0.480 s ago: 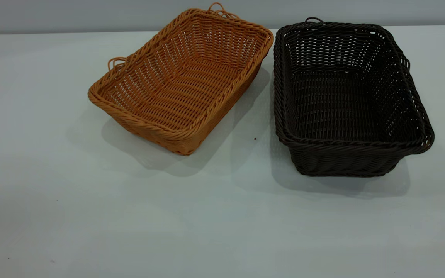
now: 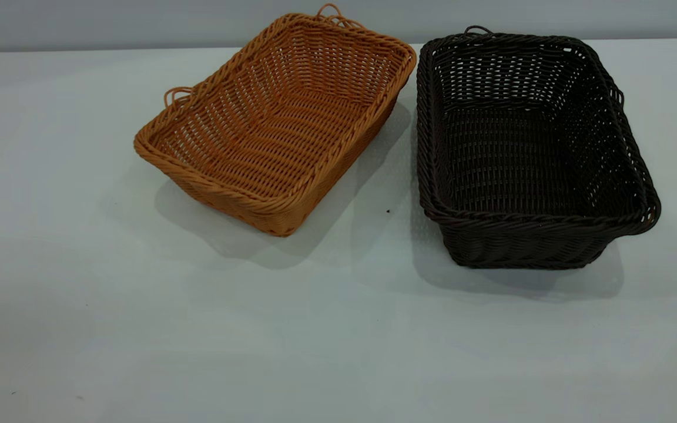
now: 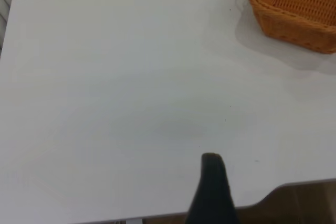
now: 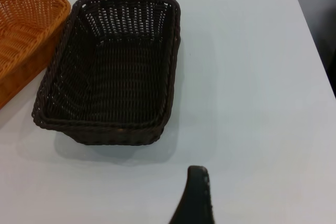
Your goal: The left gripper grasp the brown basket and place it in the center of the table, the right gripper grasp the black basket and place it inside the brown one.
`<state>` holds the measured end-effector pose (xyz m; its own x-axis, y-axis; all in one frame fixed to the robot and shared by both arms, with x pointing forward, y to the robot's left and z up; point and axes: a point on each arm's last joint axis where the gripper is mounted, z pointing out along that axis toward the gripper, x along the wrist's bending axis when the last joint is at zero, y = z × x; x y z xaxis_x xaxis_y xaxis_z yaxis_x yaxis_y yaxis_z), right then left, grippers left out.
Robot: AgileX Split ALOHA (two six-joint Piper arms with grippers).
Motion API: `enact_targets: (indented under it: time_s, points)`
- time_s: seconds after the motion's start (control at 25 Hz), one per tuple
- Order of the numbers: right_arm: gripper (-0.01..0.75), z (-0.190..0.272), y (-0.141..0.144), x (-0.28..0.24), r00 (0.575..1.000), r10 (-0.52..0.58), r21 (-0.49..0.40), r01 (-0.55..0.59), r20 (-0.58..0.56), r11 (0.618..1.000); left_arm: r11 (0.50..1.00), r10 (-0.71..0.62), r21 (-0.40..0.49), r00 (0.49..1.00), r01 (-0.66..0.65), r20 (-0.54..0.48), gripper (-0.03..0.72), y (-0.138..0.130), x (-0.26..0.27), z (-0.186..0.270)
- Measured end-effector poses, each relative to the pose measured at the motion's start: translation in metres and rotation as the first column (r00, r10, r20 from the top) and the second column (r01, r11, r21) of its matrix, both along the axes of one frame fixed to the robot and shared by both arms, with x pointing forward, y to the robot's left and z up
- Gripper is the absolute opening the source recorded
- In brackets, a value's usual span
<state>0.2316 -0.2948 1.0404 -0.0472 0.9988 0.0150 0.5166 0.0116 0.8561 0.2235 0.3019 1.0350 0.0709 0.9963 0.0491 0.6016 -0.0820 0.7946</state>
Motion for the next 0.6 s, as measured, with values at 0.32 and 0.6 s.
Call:
enact_targets:
  time_s: [0.32,0.6]
  points:
    - [0.584,0.0,0.0,0.0,1.0,0.0,0.0,0.0,0.0,1.0,1.0,0.0,0.0,1.0,0.0,0.0,0.519,0.0,0.0,0.0]
    - [0.584,0.0,0.0,0.0,1.0,0.0,0.0,0.0,0.0,1.0,1.0,0.0,0.0,1.0,0.0,0.0,0.519,0.0,0.0,0.0]
